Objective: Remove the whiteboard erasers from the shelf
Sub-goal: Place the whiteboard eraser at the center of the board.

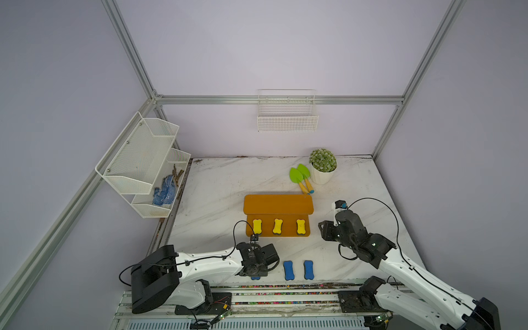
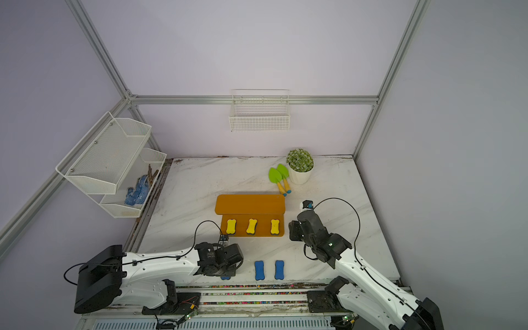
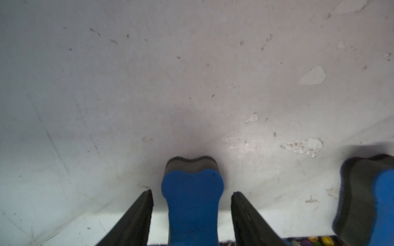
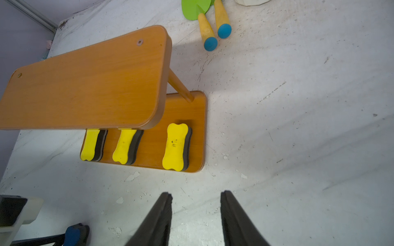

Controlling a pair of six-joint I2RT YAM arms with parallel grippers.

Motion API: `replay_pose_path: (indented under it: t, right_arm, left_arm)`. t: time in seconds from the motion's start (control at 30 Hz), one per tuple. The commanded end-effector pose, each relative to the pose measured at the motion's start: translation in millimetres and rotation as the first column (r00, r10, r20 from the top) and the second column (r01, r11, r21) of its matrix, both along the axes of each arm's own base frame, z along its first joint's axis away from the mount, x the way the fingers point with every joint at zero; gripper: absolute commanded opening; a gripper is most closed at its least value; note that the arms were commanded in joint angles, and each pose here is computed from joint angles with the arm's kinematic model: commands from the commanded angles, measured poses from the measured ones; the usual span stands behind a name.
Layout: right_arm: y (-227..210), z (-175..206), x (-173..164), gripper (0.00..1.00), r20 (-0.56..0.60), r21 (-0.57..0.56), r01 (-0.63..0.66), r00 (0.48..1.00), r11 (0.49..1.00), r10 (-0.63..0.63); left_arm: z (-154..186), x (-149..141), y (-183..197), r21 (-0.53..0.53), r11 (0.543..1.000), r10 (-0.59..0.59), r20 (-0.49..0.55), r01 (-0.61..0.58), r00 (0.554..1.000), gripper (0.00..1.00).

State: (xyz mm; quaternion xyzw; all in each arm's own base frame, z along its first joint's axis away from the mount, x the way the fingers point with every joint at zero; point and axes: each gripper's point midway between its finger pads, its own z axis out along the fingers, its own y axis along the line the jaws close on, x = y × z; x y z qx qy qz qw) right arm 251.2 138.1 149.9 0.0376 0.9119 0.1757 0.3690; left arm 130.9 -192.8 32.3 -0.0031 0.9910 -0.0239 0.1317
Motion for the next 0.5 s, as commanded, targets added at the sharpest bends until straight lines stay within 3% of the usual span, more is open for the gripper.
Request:
replay_pose_path:
  t: [0.0, 0.2, 0.47]
  right_arm:
    - [4.7, 3.4, -0.7, 0.43, -0.008, 0.022, -0.003, 1.000, 1.000, 0.003]
    - [18.4, -5.2, -4.5, 0.43, -0.055, 0.026, 0.007, 0.998, 1.000, -0.005]
    - [57.4, -22.4, -1.0, 0.43, -0.069, -0.009, 0.008, 0.998, 1.000, -0.008]
  left_arm:
    - [29.1, 13.0, -9.1, -0.025, 0.999, -0.022, 0.077, 0.024, 0.997, 0.68]
    - [76.5, 34.1, 3.8, 0.016, 1.000, 0.018, 0.207, -0.022, 0.978, 0.71]
    - [119.7, 65.6, 37.3, -0.020, 0.997, 0.076, 0.320, -0.073, 0.944, 0.70]
